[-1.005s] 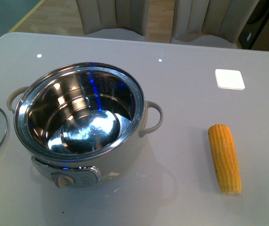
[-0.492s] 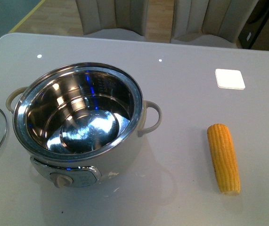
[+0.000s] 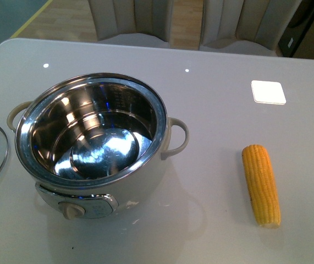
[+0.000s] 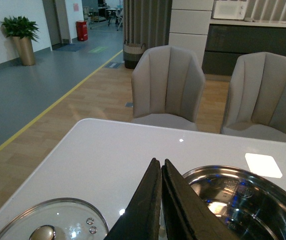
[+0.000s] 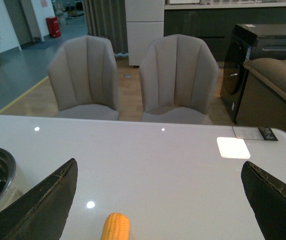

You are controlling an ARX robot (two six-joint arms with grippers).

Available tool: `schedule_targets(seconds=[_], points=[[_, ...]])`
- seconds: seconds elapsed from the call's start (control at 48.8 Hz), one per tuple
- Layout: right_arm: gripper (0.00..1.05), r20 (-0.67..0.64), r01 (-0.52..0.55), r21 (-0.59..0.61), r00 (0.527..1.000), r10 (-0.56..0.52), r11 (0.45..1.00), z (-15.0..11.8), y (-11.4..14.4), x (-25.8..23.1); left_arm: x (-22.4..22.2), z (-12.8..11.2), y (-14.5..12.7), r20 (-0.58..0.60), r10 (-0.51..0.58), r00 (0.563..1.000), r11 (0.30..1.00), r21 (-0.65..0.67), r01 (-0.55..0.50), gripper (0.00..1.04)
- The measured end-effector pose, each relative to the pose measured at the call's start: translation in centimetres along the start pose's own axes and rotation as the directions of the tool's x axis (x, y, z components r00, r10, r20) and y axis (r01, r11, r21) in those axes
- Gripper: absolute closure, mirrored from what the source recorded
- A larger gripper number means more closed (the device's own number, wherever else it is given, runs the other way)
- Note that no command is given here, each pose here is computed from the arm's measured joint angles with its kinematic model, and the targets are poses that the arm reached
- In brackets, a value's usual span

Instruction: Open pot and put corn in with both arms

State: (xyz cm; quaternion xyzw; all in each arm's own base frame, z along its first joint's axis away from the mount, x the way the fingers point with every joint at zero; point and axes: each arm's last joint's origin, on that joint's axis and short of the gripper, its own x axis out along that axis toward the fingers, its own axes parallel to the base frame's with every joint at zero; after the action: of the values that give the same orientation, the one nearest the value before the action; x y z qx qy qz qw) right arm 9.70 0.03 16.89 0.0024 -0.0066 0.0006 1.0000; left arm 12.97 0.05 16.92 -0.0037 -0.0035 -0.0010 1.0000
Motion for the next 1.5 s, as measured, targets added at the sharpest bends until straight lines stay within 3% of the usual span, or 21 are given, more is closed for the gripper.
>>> schedule_targets(seconds=[1.272,1.497], points=[[0.09,0.0,0.0,0.0,1.0,0.0,1.0,0.0,0.0,0.0,-3.2,-0.1,0.0,0.002,0.005,1.0,1.0,0.0,-0.005,1.01],[0.09,0.0,0.0,0.0,1.0,0.0,1.0,0.0,0.0,0.0,-3.2,-0.1,0.0,0.002,0.005,1.0,1.0,0.0,-0.005,0.63]])
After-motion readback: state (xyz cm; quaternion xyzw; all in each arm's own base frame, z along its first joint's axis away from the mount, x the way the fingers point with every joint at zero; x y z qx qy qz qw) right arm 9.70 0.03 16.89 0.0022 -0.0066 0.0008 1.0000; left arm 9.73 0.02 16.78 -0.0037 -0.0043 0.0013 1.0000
